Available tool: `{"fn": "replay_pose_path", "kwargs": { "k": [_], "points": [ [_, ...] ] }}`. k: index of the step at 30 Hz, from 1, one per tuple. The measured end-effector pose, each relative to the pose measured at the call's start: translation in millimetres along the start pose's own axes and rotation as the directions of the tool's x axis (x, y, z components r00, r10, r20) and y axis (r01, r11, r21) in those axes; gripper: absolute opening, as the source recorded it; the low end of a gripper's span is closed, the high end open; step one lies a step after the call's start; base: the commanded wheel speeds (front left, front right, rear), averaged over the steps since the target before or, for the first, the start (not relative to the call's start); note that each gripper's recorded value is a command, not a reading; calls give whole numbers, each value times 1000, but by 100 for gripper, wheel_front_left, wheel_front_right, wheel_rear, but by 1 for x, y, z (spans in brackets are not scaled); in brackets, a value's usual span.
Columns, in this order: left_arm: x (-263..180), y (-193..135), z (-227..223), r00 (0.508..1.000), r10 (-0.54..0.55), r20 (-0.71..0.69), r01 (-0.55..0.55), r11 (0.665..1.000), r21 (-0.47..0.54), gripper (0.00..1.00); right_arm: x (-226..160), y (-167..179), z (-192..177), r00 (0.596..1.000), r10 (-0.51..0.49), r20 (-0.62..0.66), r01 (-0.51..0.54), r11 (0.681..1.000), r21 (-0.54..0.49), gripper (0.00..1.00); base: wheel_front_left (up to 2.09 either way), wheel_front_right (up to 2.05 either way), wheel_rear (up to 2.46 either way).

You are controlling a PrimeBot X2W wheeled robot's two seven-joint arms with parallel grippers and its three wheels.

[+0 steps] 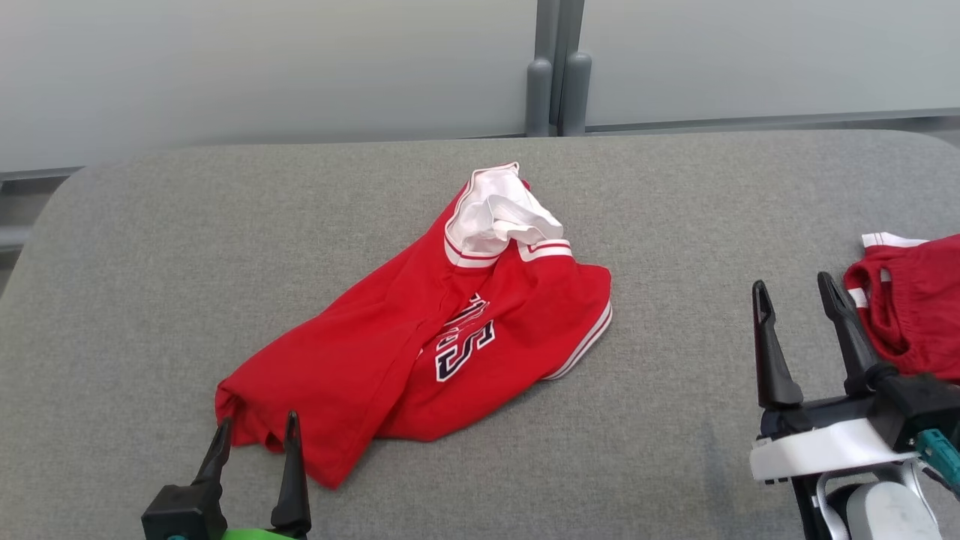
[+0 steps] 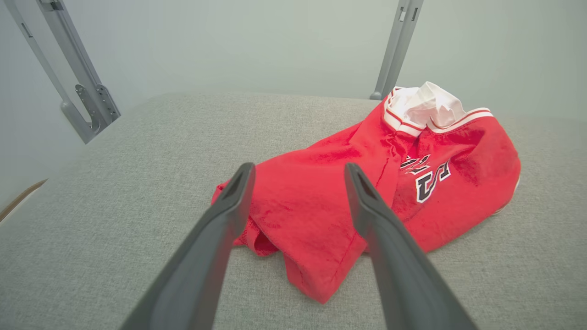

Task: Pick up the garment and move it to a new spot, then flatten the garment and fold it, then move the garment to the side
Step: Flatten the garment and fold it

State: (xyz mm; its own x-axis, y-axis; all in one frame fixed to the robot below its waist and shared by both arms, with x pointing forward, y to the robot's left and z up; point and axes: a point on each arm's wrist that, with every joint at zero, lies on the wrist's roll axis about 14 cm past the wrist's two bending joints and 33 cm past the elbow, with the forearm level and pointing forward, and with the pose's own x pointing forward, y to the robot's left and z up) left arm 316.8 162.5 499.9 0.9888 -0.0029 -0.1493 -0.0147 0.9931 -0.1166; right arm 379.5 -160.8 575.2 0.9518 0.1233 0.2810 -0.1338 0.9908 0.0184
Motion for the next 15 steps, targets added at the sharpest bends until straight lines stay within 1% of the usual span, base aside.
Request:
{"fn": "replay_pose_path", "kwargs": {
  "k": [3, 6, 9, 11, 15],
  "points": [
    [-3, 2, 6, 999, -13, 35, 14, 1000, -17, 100, -10, 6, -7, 999, 16, -33, -17, 1000, -9, 100, 0, 0, 0],
    [-5, 14, 1, 999, -5, 37, 4, 1000, 6, 100, -20, 12, -17, 997, 30, -70, -31, 999, -11, 100, 0, 0, 0],
    [-6, 23, -3, 1000, 5, 31, -6, 1000, 22, 100, -26, 12, -22, 996, 30, -90, -31, 999, -8, 100, 0, 0, 0],
    [-5, 35, -8, 999, 22, 23, -23, 999, 30, 100, -36, 12, -32, 992, 26, -127, -27, 1000, -4, 100, 0, 0, 0],
    [-2, 39, -11, 999, 25, 22, -26, 999, 27, 100, -44, 8, -40, 987, 14, -158, -14, 1000, 0, 100, 0, 0, 0]
  ]
}}
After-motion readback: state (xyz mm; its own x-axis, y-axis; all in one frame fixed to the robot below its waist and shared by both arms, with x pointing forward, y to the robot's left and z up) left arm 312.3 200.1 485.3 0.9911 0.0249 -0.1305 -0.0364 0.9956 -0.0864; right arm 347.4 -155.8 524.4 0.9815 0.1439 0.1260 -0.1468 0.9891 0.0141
